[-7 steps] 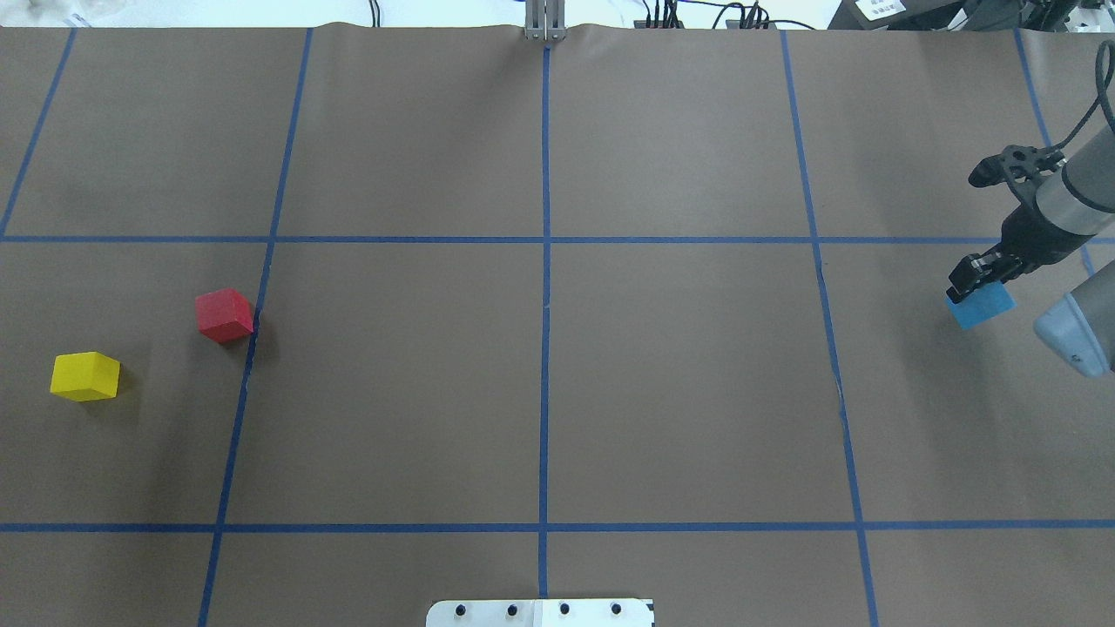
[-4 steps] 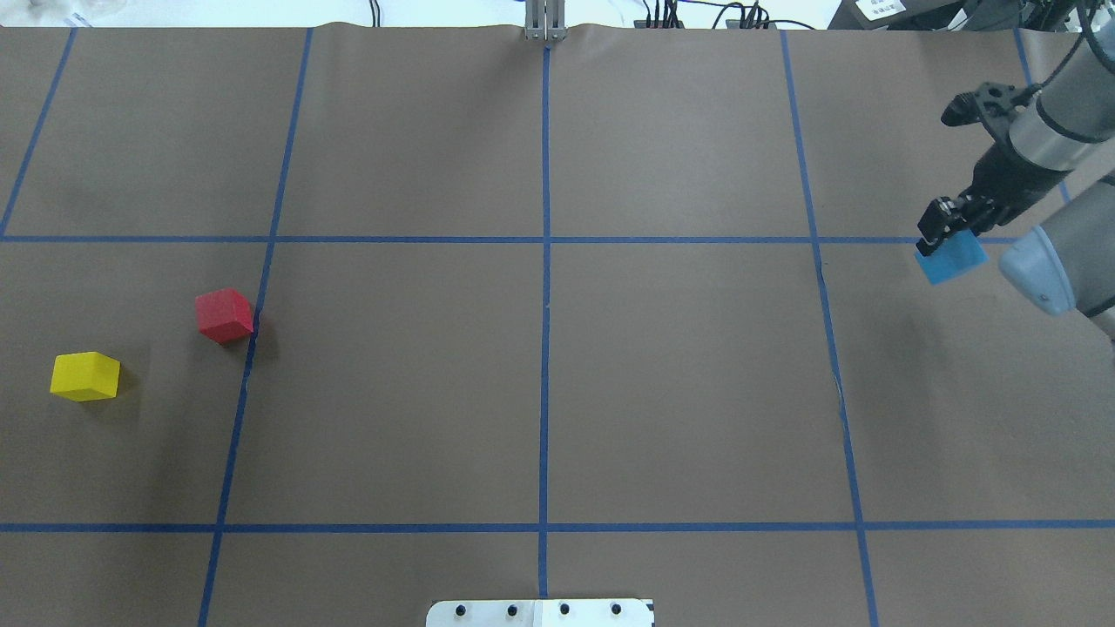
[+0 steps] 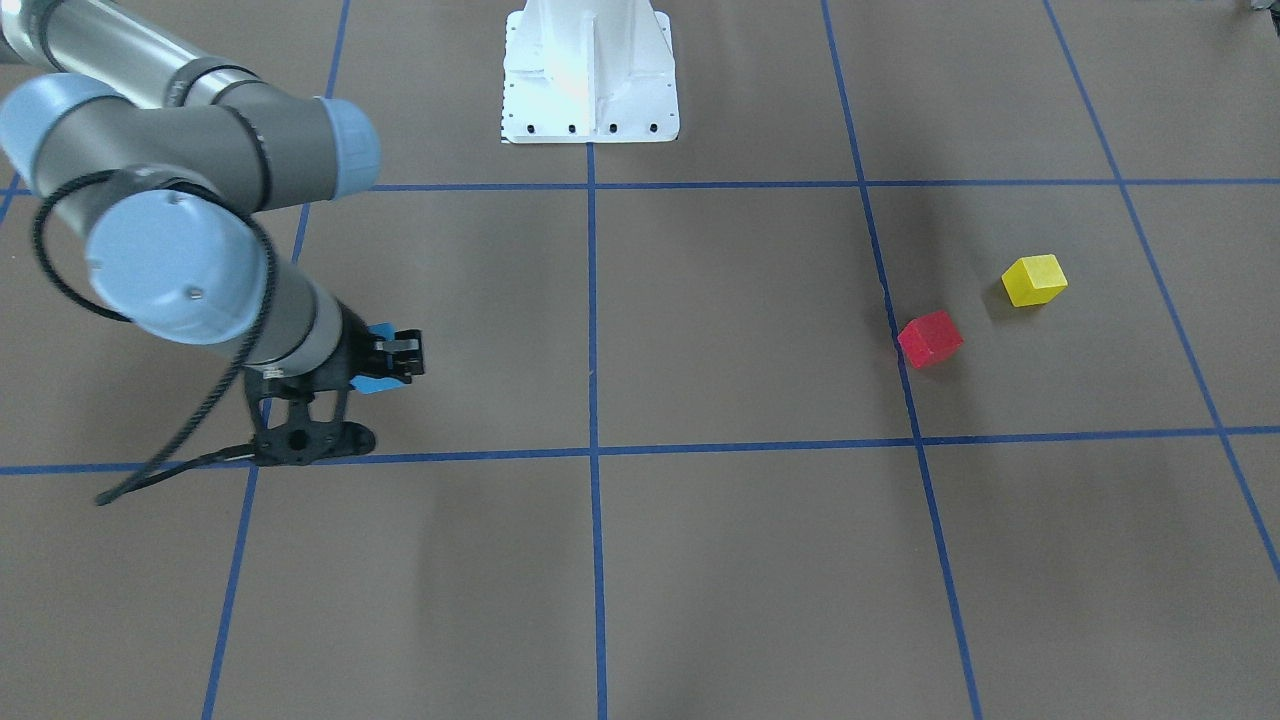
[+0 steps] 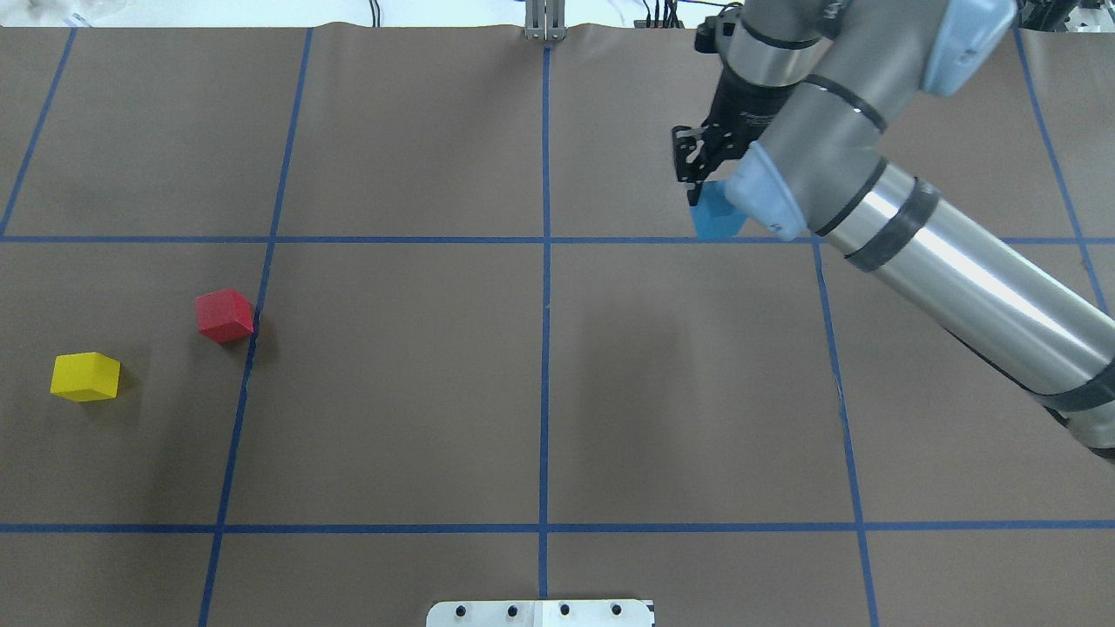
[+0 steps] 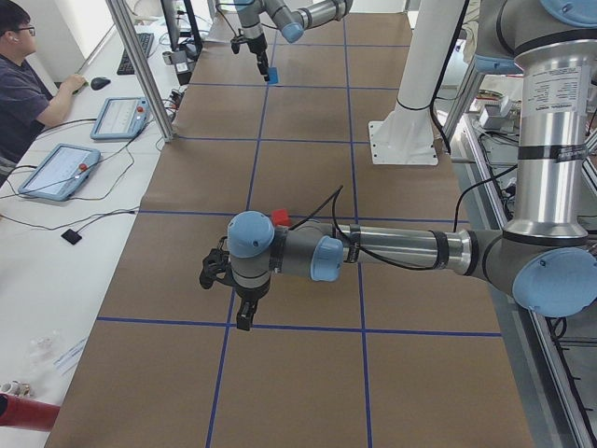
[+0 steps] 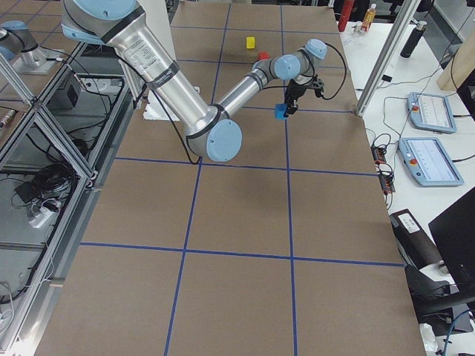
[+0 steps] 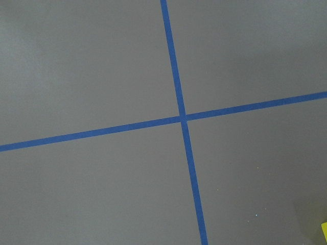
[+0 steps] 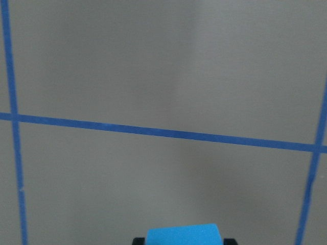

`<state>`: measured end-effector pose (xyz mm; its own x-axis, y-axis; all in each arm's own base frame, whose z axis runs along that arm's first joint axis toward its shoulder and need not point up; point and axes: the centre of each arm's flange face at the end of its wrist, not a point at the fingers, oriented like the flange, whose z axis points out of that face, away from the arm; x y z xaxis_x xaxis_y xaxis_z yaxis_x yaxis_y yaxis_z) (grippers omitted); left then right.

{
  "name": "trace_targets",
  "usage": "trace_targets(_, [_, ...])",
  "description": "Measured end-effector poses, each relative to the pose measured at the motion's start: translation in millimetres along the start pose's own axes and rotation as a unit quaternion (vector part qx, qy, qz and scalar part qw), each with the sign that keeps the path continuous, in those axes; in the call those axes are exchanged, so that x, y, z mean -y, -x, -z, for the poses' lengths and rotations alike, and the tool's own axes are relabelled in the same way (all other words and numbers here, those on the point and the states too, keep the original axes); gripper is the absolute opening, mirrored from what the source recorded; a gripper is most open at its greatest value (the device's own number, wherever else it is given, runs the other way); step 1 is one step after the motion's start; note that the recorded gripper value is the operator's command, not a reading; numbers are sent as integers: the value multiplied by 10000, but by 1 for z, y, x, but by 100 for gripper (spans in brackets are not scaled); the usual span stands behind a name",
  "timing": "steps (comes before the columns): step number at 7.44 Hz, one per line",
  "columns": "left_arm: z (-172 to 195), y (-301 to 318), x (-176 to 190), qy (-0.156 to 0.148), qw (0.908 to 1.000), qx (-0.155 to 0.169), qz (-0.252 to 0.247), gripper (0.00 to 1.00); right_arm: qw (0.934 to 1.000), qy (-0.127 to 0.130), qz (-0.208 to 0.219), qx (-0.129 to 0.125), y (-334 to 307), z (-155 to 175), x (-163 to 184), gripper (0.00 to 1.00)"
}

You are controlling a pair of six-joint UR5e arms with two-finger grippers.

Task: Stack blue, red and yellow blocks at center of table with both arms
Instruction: 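Carry the blue cube with the right gripper to the table center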

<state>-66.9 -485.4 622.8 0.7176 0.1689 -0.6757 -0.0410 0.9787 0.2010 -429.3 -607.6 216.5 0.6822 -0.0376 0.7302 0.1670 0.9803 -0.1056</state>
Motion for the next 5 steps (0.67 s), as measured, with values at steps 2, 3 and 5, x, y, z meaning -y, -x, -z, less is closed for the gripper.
trace_targets(2, [-1,-3,3,5,10000,-5,-47,99,9993,-174,-309,84,91,-58,-3,0])
trace_targets(3, [-2,-3,3,18,10000,-3,-53,99,9991,-203,-360,106,114,-81,-11,0])
trace_targets(5, [-4,-4,3,34,10000,-5,-53,99,9989,-206,-414,107,133,-101,-23,0])
